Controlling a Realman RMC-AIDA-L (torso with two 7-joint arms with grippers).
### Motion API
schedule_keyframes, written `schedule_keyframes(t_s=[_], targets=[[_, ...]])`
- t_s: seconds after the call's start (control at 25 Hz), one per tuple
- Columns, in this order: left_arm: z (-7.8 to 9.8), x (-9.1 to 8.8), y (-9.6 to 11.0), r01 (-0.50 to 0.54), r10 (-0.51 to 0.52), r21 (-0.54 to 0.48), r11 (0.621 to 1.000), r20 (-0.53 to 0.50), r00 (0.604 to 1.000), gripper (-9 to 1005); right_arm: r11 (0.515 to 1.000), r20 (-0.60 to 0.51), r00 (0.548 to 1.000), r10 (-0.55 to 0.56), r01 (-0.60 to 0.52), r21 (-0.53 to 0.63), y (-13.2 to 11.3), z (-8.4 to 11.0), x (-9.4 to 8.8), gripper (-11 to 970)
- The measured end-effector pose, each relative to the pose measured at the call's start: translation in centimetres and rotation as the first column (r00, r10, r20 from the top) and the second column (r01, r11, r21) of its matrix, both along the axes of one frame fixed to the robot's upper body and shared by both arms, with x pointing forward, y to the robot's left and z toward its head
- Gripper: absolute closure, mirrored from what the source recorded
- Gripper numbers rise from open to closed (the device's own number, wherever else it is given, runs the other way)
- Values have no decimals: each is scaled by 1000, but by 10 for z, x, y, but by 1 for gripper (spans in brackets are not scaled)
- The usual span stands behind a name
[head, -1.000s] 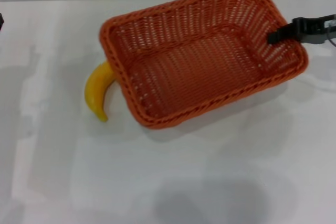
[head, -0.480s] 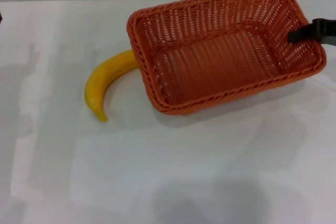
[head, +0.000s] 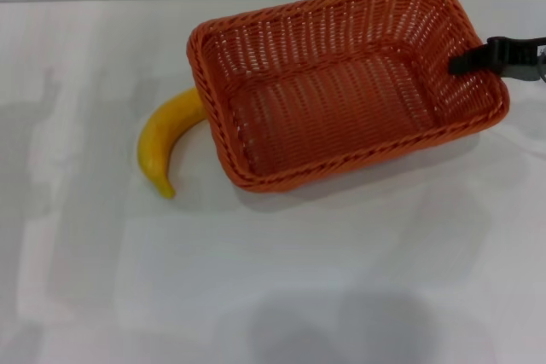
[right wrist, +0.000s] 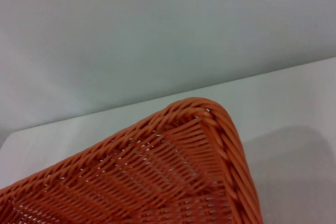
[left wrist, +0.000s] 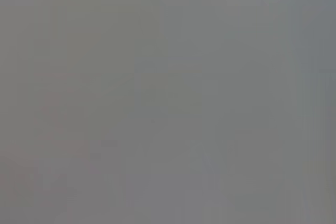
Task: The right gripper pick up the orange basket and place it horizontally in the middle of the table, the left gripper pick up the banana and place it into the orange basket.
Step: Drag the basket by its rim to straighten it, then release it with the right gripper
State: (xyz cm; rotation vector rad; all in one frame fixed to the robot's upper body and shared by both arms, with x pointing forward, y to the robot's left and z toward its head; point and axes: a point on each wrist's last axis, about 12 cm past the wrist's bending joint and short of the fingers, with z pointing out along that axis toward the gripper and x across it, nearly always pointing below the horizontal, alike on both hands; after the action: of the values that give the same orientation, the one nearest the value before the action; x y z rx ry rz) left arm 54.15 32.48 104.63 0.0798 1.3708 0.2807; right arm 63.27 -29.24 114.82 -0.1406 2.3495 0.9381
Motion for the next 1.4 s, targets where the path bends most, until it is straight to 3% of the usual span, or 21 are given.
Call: schedule_keyframes(t_s=[0.6, 1.4], targets=[[0, -1, 0, -1, 1, 0, 1000, -1, 1000, 121, 998, 5, 998, -57, 57, -1, -3, -12, -5, 820], [-2, -4, 1, -6, 6, -2, 1000, -3, 1000, 121, 998, 9, 998, -56, 56, 22, -4, -15, -9, 810]])
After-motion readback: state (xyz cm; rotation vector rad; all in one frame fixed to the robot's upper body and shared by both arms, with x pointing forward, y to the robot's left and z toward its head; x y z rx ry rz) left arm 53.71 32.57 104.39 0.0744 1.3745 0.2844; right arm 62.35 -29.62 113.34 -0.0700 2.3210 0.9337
